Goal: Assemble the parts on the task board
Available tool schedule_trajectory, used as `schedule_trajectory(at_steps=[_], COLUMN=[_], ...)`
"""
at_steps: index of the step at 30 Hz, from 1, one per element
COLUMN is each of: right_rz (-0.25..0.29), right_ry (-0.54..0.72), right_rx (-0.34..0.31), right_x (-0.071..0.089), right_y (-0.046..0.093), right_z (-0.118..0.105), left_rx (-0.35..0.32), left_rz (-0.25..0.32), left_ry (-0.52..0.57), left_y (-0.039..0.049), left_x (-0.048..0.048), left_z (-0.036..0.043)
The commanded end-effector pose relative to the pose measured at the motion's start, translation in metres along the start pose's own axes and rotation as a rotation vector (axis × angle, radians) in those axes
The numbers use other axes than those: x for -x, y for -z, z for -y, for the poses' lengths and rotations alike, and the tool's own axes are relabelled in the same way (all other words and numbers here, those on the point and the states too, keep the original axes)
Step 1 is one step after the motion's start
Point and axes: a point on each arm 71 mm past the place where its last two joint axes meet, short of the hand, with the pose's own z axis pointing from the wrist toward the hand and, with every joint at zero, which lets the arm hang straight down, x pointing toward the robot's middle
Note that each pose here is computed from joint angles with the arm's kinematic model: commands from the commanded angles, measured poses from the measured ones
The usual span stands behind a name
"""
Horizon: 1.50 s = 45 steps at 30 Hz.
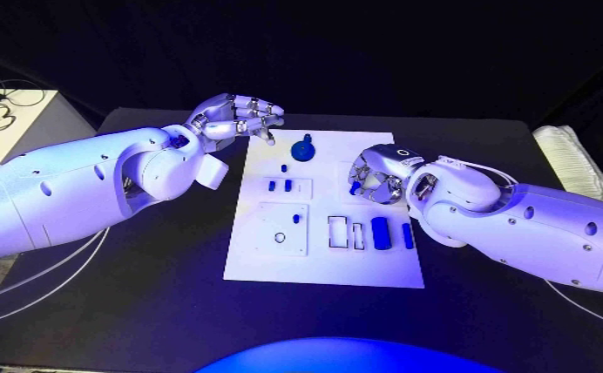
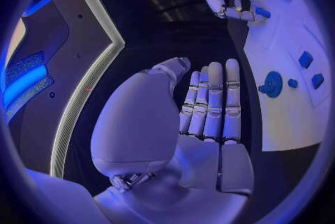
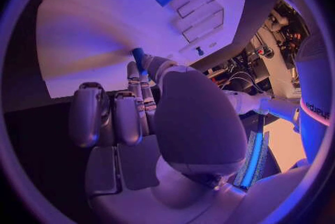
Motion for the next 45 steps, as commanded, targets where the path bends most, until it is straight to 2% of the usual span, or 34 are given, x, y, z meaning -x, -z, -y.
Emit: schedule_trajectory(at_steps=[1, 6, 14, 17, 25, 31, 37, 45], right_rz=[-0.035, -0.029, 0.053, 0.068, 0.110, 0.149, 0.140, 0.091], right_ry=[0.039, 0.039, -0.015, -0.037, -0.127, -0.171, -0.203, -0.246], right_rx=[0.003, 0.002, -0.001, -0.005, -0.012, 0.026, 0.075, 0.178], right_x=[-0.007, -0.011, -0.007, -0.005, 0.012, 0.024, 0.023, 0.005], right_y=[0.000, 0.000, 0.006, 0.008, 0.017, 0.023, 0.022, 0.015], right_z=[-0.001, -0.004, -0.008, -0.008, -0.012, -0.025, -0.045, -0.088], left_rx=[-0.004, -0.001, -0.001, -0.001, -0.001, -0.001, -0.001, -0.002], left_rz=[-0.021, -0.017, -0.014, -0.013, -0.009, -0.009, -0.010, -0.016], left_ry=[0.003, 0.002, 0.001, 0.001, 0.003, 0.006, 0.008, 0.012], left_y=[-0.0005, -0.0003, -0.0003, -0.0004, -0.0010, -0.0012, -0.0016, -0.0035], left_x=[-0.0022, -0.0005, 0.0005, 0.0007, 0.0022, 0.0024, 0.0019, -0.0008], left_z=[0.0005, 0.0001, -0.0001, -0.0001, -0.0006, -0.0007, -0.0008, -0.0012])
